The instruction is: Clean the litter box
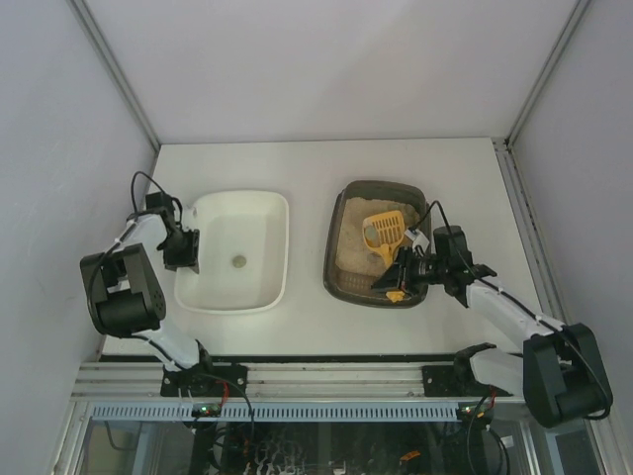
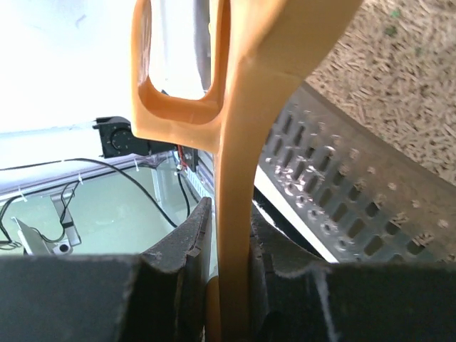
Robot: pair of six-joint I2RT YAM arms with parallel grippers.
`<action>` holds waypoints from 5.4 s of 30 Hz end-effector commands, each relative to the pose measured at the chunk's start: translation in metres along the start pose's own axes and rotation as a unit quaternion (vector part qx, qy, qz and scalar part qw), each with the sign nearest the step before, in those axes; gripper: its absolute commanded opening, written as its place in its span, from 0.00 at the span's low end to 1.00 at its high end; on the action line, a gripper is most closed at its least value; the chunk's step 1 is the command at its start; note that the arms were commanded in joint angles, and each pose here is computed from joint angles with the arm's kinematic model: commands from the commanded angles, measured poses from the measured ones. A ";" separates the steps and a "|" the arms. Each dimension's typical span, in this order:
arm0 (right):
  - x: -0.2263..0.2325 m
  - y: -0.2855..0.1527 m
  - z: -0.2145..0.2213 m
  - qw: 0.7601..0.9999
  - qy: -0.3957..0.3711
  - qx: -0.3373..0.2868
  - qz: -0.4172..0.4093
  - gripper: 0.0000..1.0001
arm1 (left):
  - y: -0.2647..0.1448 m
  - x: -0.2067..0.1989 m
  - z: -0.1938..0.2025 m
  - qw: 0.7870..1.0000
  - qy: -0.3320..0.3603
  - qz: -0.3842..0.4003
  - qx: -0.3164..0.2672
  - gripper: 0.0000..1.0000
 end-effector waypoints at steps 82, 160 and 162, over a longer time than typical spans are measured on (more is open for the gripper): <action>0.046 -0.021 -0.021 0.976 -0.061 -0.138 -0.155 0.00 | -0.135 -0.027 -0.016 0.981 -0.045 -0.009 -0.188 1.00; 0.172 0.093 -0.061 0.818 -0.427 -0.002 0.385 0.00 | -0.181 -0.082 -0.032 0.981 0.052 0.054 -0.179 1.00; 0.169 0.061 -0.052 0.844 -0.396 0.004 0.361 0.00 | -0.188 -0.121 -0.036 0.979 0.066 0.108 -0.161 1.00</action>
Point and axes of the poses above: each gripper's point midway between its finger pads, its own y axis out along the fingers, its own x axis along the line the jaws close on, z = x × y, the point moved 2 cm from there along -y, back along the fingers, and after that the axes turned 4 degrees about -y, right-handed, at the moved point
